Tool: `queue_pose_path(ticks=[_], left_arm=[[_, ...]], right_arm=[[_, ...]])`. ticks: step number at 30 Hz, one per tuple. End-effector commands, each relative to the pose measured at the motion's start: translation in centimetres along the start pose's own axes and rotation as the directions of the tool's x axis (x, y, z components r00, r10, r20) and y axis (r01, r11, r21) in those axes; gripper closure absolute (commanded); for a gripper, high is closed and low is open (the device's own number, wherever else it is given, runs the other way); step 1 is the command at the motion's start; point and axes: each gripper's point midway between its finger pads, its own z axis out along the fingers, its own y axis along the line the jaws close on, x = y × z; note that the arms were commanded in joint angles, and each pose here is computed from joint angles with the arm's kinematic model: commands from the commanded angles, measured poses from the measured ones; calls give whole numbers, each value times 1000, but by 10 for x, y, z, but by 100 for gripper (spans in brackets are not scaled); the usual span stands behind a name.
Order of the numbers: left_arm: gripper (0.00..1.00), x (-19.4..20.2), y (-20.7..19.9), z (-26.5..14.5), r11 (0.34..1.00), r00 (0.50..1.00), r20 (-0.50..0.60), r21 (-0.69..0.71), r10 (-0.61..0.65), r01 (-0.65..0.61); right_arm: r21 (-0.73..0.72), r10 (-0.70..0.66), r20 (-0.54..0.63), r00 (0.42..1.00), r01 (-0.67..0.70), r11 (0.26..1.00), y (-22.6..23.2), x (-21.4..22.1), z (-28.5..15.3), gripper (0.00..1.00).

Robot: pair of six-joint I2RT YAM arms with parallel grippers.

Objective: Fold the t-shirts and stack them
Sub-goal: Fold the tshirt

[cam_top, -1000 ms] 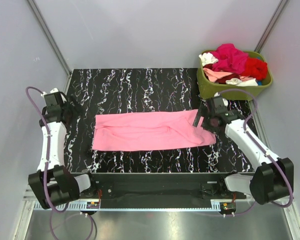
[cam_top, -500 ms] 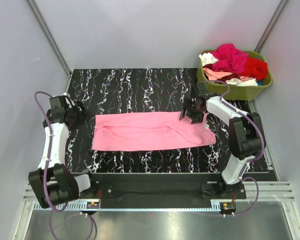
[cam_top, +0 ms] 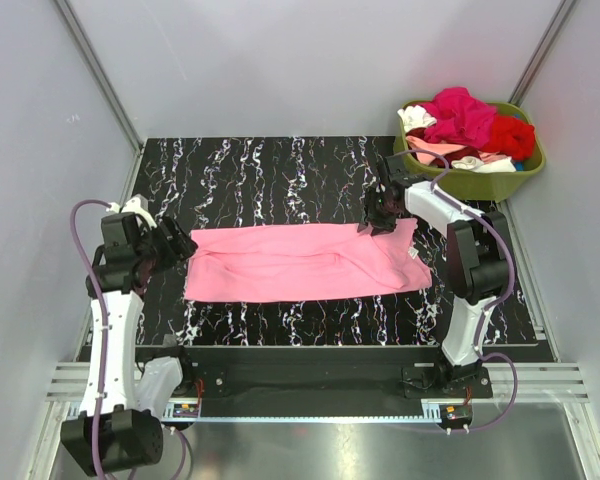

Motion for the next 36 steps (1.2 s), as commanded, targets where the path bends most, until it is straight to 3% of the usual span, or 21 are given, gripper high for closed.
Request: queue_pose_path(ticks=[1, 3, 15, 32, 36], left_arm=[[23, -2, 4, 9, 1000, 1000, -2, -10, 22, -22], [23, -3, 3, 8, 1000, 1000, 2, -4, 21, -21], [23, -5, 1, 5, 1000, 999, 23, 3, 27, -27], [23, -6, 1, 3, 1000, 999, 32, 5, 28, -29], [23, -6, 0, 4, 999, 999, 30, 9, 32, -32]], right_arm=[[-33, -34, 0, 999, 34, 999, 12, -1, -2, 51], [-32, -36, -8, 999, 36, 999, 11, 2, -1, 52], [-41, -44, -45, 998, 42, 998, 14, 24, -2, 100], [-100, -75, -50, 996, 70, 993, 46, 73, -35, 100], [-123, -129, -33, 991, 124, 985, 72, 83, -52, 100]])
